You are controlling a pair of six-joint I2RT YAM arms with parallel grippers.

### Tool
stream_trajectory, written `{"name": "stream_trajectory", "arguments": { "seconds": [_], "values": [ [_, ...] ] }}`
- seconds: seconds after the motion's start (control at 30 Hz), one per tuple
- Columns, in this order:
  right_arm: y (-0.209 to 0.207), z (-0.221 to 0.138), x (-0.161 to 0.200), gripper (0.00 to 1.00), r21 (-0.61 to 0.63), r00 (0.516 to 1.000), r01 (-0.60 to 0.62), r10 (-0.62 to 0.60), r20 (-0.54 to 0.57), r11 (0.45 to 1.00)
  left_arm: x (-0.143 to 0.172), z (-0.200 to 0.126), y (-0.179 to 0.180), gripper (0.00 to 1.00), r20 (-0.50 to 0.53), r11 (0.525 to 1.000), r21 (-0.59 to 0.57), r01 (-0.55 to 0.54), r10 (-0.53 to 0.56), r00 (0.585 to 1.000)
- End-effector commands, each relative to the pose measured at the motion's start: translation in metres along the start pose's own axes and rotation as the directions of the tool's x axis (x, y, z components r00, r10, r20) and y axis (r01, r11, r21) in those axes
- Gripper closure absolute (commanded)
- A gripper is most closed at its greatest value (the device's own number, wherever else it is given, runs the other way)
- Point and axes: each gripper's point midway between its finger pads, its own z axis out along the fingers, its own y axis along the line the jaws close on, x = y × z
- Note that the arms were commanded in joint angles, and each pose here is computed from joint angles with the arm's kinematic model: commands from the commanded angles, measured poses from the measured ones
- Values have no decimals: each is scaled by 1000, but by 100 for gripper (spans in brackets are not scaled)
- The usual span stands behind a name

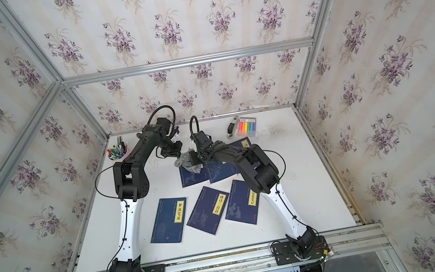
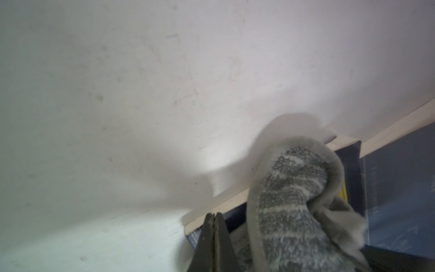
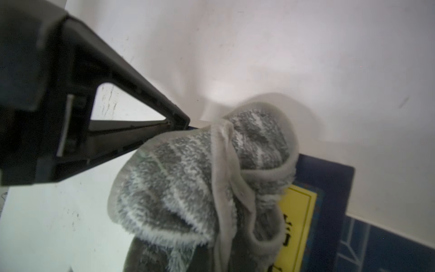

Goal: Wipe the cover of the book
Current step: Wipe the dirt from the cover of the book.

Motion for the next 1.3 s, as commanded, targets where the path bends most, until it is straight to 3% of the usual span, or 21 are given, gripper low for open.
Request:
{"name": "stream_trajectory", "arguments": {
  "seconds": [0.0,0.43,1.03,1.27],
  "values": [
    [-4,7,57,100,33,981,-5,12,-194,999,44,25,6,100,-186,999,-26,19,-24,982],
    [31,16,63,100,-100,971,23,-46,-233,995,45,25,5,100,-187,1000,-15,19,-22,982],
    [-68,-21,31,100,147,989,-125,134,-56,981,46,26,4,100,-191,1000,-3,18,-18,981],
    [-61,-21,26,100,103,991,-113,120,-66,988,45,26,4,100,-190,1000,-4,17,-17,982]
  ]
}}
